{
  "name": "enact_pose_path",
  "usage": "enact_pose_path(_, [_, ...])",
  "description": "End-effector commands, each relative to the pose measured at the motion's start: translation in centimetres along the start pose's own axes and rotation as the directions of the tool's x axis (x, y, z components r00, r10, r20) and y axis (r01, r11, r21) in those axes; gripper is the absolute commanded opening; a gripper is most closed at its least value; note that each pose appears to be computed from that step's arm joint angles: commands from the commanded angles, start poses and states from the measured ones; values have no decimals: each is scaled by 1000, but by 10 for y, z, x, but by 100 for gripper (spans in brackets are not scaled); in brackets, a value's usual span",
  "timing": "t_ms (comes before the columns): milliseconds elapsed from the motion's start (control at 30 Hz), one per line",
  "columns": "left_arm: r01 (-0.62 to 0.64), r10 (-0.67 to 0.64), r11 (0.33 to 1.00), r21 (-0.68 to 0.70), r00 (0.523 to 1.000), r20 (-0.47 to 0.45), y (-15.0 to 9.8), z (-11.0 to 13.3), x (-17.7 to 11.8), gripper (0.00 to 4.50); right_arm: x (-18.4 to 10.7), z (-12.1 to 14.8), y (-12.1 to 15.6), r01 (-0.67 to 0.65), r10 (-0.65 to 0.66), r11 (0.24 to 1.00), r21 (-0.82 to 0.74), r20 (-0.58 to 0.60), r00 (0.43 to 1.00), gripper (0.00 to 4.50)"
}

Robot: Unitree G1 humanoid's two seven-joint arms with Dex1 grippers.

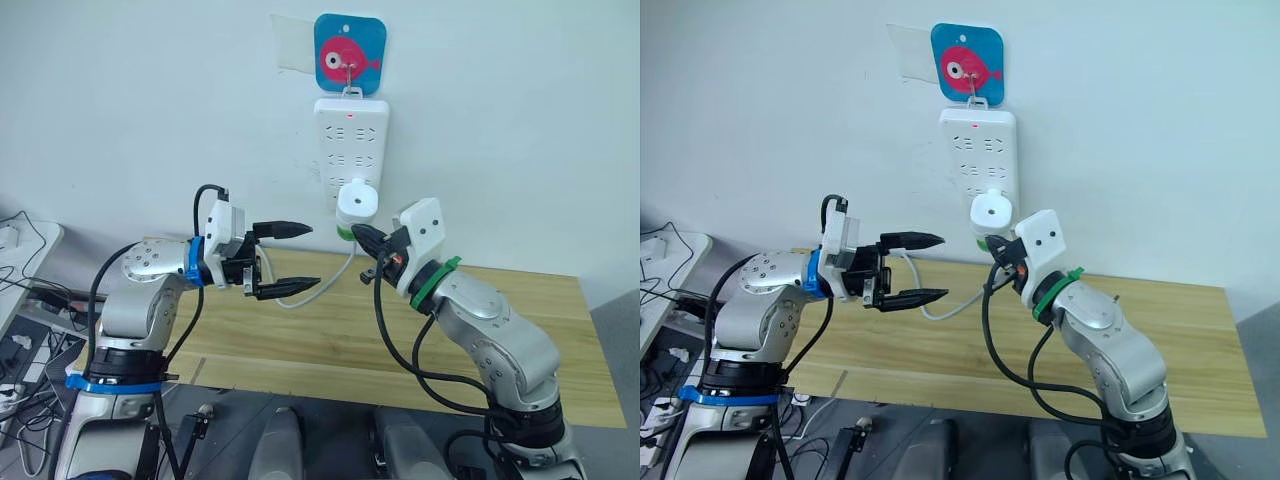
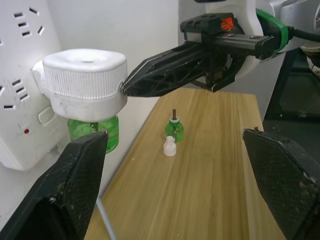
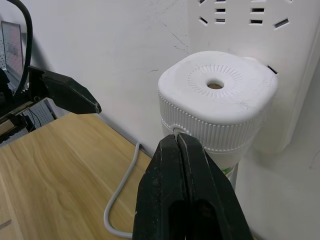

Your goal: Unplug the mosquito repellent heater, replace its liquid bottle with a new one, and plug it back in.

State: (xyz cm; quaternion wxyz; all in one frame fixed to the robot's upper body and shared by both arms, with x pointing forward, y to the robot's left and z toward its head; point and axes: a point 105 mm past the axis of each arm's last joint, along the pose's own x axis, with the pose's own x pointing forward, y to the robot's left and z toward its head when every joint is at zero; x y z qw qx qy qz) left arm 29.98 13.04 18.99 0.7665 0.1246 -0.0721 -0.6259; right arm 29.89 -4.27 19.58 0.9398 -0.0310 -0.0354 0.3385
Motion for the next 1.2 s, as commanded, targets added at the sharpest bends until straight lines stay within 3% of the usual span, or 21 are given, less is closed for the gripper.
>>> enact_pose_path(33, [8,-8,999,33,1000,6,0,7,-2,450,-11,14,-3,-14,16,999,-33,50,999,4])
enact_pose_path(367, [-64,63,998,-24,998,-21,8,3,-12,450,-39,7,8,-181,180,983,-37,-10,984,4])
enact_pose_path(467, [-151,146,986,-65,987,-73,17,-2,-23,450,-56,4,-2,-201,199,978,-50,-36,979,94])
enact_pose_path(600, [-243,228,969,-37,947,-225,22,-14,-39,450,-76,2,-37,-135,129,986,-93,-68,989,237])
enact_pose_path(800, [-346,339,938,16,907,-248,31,-14,-55,450,-99,-8,-73,-60,46,988,-142,-102,994,445])
enact_pose_path(933, [-378,375,925,46,883,-281,36,-22,-59,450,-106,-22,-78,-40,24,989,-144,-113,993,445])
enact_pose_path(1200, [-375,366,927,22,887,-281,39,-22,-60,450,-104,-23,-73,-46,29,984,-173,-97,995,445])
